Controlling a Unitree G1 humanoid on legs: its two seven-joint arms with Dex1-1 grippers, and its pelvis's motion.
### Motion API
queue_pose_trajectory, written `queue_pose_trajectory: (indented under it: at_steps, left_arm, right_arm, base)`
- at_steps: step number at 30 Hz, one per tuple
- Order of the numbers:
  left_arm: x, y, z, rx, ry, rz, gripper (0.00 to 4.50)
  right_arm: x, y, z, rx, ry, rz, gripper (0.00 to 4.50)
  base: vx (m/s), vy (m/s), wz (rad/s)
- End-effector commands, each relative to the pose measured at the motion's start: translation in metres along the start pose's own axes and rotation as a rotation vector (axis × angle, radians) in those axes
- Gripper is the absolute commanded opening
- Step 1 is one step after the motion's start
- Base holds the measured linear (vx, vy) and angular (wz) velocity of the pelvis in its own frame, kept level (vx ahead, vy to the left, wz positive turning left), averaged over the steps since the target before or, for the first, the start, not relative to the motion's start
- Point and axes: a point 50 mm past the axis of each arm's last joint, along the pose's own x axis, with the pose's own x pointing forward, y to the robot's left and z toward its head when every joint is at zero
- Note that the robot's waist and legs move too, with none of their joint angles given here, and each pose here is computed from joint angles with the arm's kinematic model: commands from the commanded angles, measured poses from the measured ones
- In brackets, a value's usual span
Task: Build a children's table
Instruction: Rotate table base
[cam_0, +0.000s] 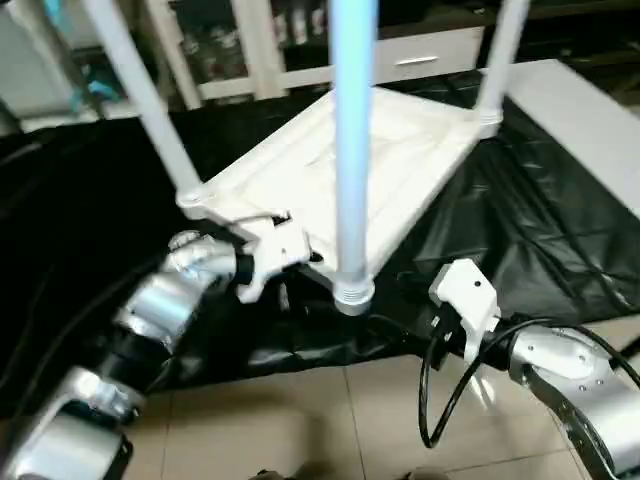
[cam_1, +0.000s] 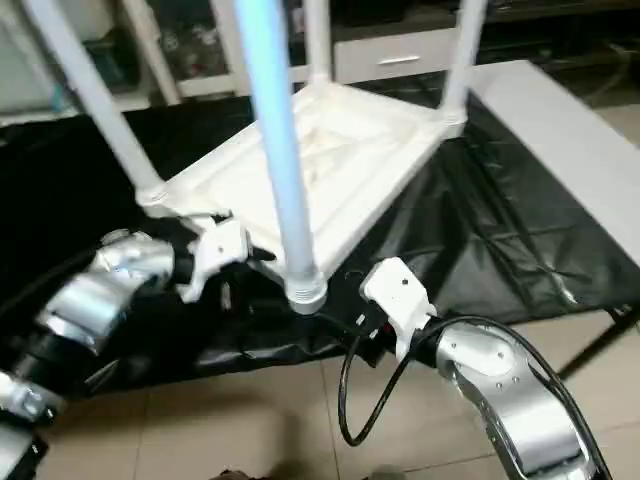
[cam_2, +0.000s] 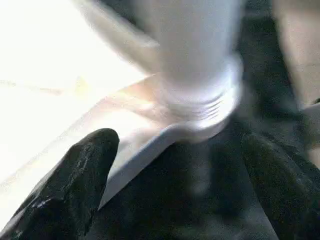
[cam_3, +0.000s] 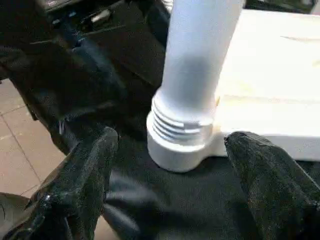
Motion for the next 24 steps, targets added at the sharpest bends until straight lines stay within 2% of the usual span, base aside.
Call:
queue_pose_trajectory:
  at_steps: [1,2,4,5,7,8,14,19,22,24]
  left_arm:
    - [-0.006,0.01,-0.01,0.034,0.077,0.068,4.46]
    - [-0.006,0.01,-0.01,0.034,0.077,0.068,4.46]
    - [-0.006,0.012,-0.012,0.055,0.118,0.071,4.46]
    - [-0.006,0.012,-0.015,0.086,0.161,0.053,4.46]
    - [-0.006,0.013,-0.016,0.102,0.179,0.055,4.46]
    - [-0.004,0.015,-0.017,0.137,0.207,0.063,4.46]
    - [0.011,0.019,-0.01,0.209,0.196,0.104,4.46]
    - [0.017,0.02,0.001,0.227,0.136,0.125,4.46]
    - [0.022,0.023,0.0,0.24,0.15,0.141,4.46]
    - [0.025,0.021,-0.008,0.236,0.188,0.113,4.46]
  right_arm:
    - [0.002,0.006,0.01,0.005,-0.057,0.073,3.78]
    - [0.002,0.006,0.01,0.005,-0.057,0.073,3.78]
    - [0.003,0.009,0.019,0.031,-0.102,0.1,3.78]
    - [0.005,0.007,0.024,0.026,-0.115,0.083,3.78]
    - [0.006,0.004,0.026,0.024,-0.121,0.053,3.78]
    - [0.01,-0.002,0.032,0.042,-0.151,0.001,3.78]
    - [0.025,-0.011,0.048,0.058,-0.208,-0.097,3.78]
    - [0.033,-0.008,0.053,0.061,-0.217,-0.093,3.78]
    - [0.041,-0.011,0.056,0.075,-0.222,-0.114,3.78]
    - [0.047,-0.013,0.058,0.082,-0.22,-0.126,3.78]
  base:
    - [0.0,0.0,0.0]
    - [0.0,0.0,0.0]
    - [0.0,0.0,0.0]
    - [0.0,0.0,0.0]
    - [0.0,0.0,0.0]
    - [0.0,0.0,0.0]
    - [0.0,0.0,0.0]
    - [0.0,0.0,0.0]
    - [0.0,0.0,0.0]
    - [0.0,0.0,0.0]
